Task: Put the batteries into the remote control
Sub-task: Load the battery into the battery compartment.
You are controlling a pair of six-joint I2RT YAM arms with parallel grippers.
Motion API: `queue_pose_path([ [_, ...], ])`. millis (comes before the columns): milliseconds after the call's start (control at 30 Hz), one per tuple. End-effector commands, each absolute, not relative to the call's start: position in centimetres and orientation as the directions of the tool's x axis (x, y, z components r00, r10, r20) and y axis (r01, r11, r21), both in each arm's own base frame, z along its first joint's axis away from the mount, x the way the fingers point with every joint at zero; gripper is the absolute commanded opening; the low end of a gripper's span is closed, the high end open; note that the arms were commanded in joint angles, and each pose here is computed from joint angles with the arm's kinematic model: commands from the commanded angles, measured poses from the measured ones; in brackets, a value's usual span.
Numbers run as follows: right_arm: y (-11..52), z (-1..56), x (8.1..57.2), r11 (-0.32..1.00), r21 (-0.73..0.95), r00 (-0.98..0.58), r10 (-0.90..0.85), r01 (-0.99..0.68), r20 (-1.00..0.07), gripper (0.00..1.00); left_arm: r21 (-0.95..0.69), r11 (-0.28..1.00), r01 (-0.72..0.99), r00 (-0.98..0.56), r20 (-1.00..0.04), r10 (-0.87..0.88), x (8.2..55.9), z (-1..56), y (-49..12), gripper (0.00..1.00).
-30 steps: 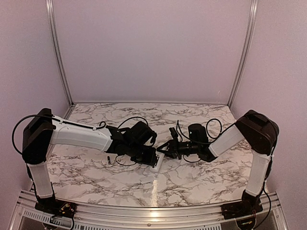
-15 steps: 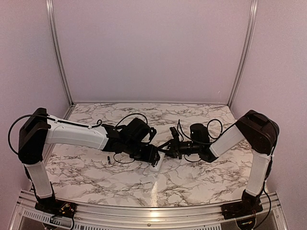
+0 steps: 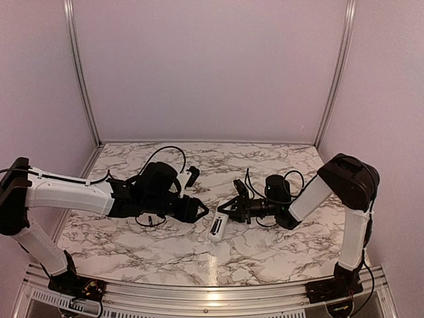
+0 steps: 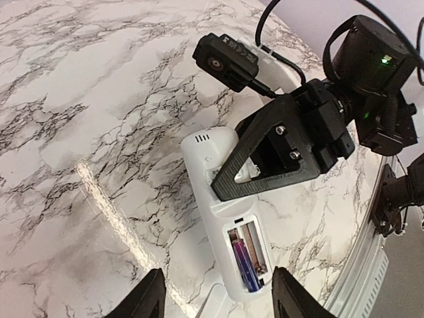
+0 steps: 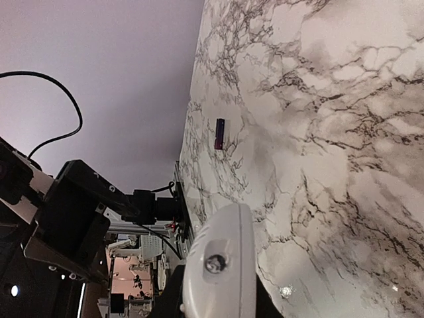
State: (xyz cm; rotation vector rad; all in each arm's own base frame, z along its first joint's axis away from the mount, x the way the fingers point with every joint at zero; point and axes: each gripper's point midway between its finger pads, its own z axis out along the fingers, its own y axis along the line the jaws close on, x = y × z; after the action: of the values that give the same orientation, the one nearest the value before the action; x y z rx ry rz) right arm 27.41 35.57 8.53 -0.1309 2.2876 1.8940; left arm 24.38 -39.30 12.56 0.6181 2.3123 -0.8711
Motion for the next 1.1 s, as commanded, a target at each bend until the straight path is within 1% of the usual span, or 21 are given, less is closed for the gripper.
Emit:
queue_pose_path([
  [0, 35.5, 9.8, 27.0, 0.130, 0.968, -0.976, 0.001, -0.216, -0.218, 0.00, -0.237, 0.563, 0.792, -0.393, -0.903, 0.174, 24.2, 20.4, -37.7, 0.65],
  [33, 35.5, 9.8, 26.9, 0.134, 0.966, -0.975, -0.005, -0.220, -0.221, 0.00, -0.191, 0.526, 0.829, -0.350, -0.910, 0.220, 23.4, 20.3, -37.6, 0.69],
  [100, 35.5, 9.9, 26.7, 0.138, 0.964, -0.973, -0.019, -0.229, -0.229, 0.00, -0.127, 0.429, 0.894, -0.278, -0.909, 0.310, 21.8, 19.9, -37.9, 0.70],
  [200, 35.5, 10.1, 26.3, 0.132, 0.961, -0.970, -0.039, -0.245, -0.242, 0.00, -0.024, 0.303, 0.953, -0.163, -0.882, 0.442, 19.9, 18.1, -38.5, 0.64],
  [267, 35.5, 10.1, 26.0, 0.129, 0.960, -0.968, -0.058, -0.250, -0.244, 0.00, 0.062, 0.218, 0.974, -0.060, -0.858, 0.510, 18.4, 16.9, -38.9, 0.62],
  [367, 35.5, 10.0, 25.7, 0.122, 0.960, -0.967, -0.079, -0.250, -0.242, 0.00, 0.172, 0.113, 0.979, 0.080, -0.825, 0.560, 16.7, 15.7, -39.7, 0.60],
  [500, 35.5, 9.9, 25.4, 0.120, 0.962, -0.967, -0.094, -0.246, -0.235, 0.00, 0.245, -0.002, 0.969, 0.197, -0.771, 0.606, 15.1, 13.8, -40.5, 0.57],
  [633, 35.5, 9.6, 25.2, 0.126, 0.962, -0.967, -0.106, -0.243, -0.231, 0.00, 0.298, -0.072, 0.952, 0.276, -0.730, 0.626, 14.4, 12.7, -41.4, 0.51],
  [867, 35.5, 9.5, 24.5, 0.132, 0.958, -0.962, -0.134, -0.257, -0.239, 0.00, 0.382, -0.124, 0.916, 0.366, -0.669, 0.647, 14.5, 11.6, -42.2, 0.38],
  [1067, 35.5, 9.4, 24.2, 0.146, 0.952, -0.958, -0.143, -0.268, -0.248, 0.00, 0.407, -0.139, 0.903, 0.396, -0.659, 0.640, 14.7, 11.8, -42.5, 0.33],
])
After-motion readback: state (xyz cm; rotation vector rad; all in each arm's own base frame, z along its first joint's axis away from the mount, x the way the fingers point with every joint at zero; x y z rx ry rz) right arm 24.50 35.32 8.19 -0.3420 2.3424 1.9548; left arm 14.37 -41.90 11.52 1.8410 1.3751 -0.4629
